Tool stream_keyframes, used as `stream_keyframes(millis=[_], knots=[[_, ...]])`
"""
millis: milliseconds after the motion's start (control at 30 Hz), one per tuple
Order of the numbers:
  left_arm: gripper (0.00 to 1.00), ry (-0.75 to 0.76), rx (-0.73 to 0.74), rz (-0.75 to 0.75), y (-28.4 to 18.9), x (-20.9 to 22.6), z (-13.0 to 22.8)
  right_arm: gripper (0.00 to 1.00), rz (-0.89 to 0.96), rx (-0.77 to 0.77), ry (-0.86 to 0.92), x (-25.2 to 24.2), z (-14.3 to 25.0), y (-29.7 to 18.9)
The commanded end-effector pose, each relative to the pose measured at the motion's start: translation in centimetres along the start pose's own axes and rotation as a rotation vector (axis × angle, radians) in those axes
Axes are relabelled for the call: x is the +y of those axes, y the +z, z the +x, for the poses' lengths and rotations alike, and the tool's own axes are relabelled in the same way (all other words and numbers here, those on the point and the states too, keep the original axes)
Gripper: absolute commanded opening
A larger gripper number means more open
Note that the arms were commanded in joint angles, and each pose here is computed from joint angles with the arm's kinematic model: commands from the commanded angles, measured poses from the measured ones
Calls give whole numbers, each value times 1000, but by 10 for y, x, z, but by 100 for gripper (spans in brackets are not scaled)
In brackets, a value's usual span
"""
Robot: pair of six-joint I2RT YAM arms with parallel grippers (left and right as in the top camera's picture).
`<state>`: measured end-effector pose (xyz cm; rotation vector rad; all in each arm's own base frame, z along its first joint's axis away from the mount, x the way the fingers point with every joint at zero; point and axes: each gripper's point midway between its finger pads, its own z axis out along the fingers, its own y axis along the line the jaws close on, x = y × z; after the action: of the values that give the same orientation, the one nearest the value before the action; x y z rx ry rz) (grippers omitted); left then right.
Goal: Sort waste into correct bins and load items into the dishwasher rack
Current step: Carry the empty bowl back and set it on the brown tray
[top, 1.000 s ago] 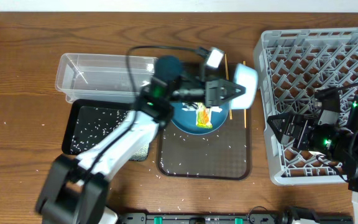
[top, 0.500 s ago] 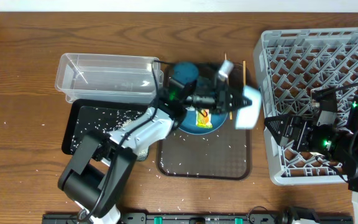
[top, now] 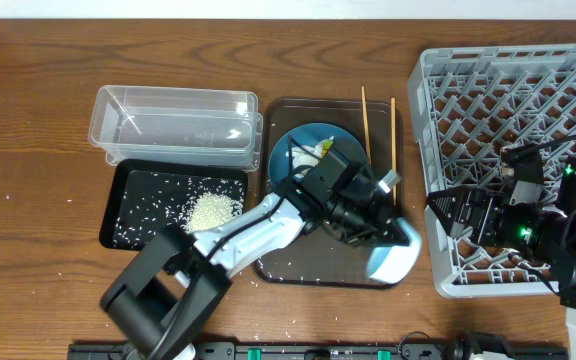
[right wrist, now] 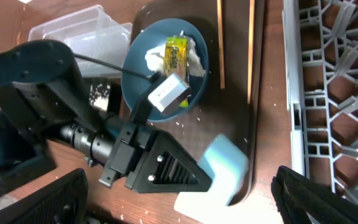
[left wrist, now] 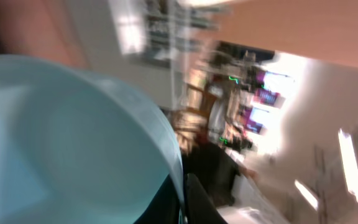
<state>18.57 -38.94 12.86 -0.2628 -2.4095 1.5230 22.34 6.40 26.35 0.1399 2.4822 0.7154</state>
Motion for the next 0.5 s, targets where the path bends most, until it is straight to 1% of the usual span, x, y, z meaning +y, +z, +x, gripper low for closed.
stream_keyframes(millis=[0,67,167,233,300,467], knots=[[6,208,-207,-168,-30,-4,-14,93,-2,-3,-27,2,0,-2],[6,243,-289,-299,-52,5,-13,93,-2,-4,-27,2,0,-2],[6,271,-398,-558,-89,31,-7,93,-2,-6,-28,2,-1,-2],[6,278,-427,-713,-104,51,-3,93,-2,-8,-30,3,-1,-2],[6,289,-427,-808,-106,64,0,94,-3,-11,-31,3,-2,-1],[6,353,-383,-988,-84,96,-2,94,37,-13,-27,-5,-4,0]])
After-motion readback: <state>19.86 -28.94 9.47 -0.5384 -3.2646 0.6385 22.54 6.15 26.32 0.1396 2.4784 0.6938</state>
